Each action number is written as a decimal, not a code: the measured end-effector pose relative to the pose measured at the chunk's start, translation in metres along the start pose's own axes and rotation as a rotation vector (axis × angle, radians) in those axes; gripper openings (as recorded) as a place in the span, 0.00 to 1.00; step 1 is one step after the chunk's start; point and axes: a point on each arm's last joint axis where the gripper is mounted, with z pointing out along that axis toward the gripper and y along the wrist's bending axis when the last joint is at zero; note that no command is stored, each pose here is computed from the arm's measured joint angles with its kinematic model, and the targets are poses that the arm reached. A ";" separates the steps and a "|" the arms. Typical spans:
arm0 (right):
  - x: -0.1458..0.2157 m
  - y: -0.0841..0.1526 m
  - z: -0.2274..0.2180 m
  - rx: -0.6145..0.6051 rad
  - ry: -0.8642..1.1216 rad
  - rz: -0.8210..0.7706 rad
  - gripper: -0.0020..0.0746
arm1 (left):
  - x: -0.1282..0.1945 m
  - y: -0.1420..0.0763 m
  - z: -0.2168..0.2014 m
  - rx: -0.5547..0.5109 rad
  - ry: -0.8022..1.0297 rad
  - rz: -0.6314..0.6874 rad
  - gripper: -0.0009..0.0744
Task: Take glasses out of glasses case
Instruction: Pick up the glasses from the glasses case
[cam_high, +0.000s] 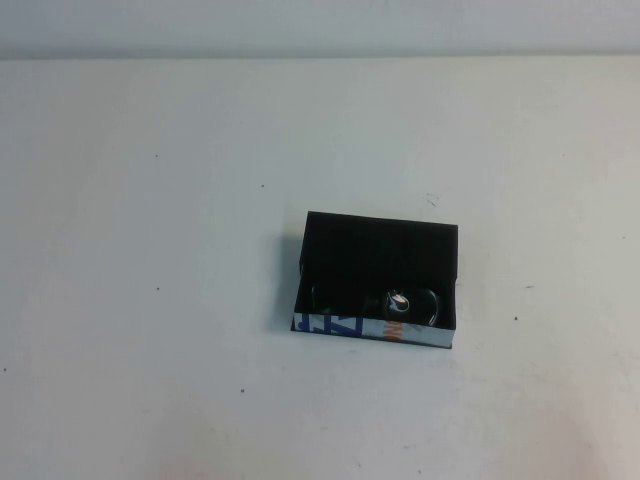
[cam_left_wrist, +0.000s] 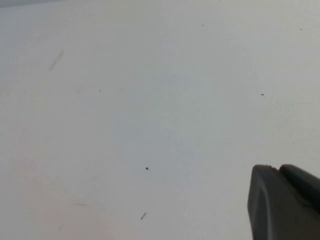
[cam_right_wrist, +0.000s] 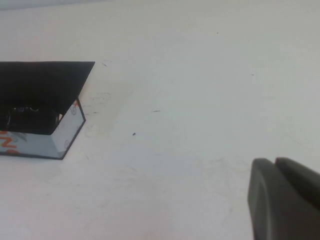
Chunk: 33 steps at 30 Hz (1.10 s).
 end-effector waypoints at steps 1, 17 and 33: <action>-0.001 0.001 0.000 -0.005 0.000 0.013 0.00 | 0.000 0.000 0.000 0.000 0.000 0.000 0.01; -0.155 0.033 -0.069 -0.073 -0.088 -0.004 0.00 | 0.000 0.000 0.000 0.000 0.000 0.000 0.01; -0.213 0.051 0.030 -0.182 0.135 -0.133 0.00 | 0.000 0.000 0.000 0.000 0.000 0.000 0.01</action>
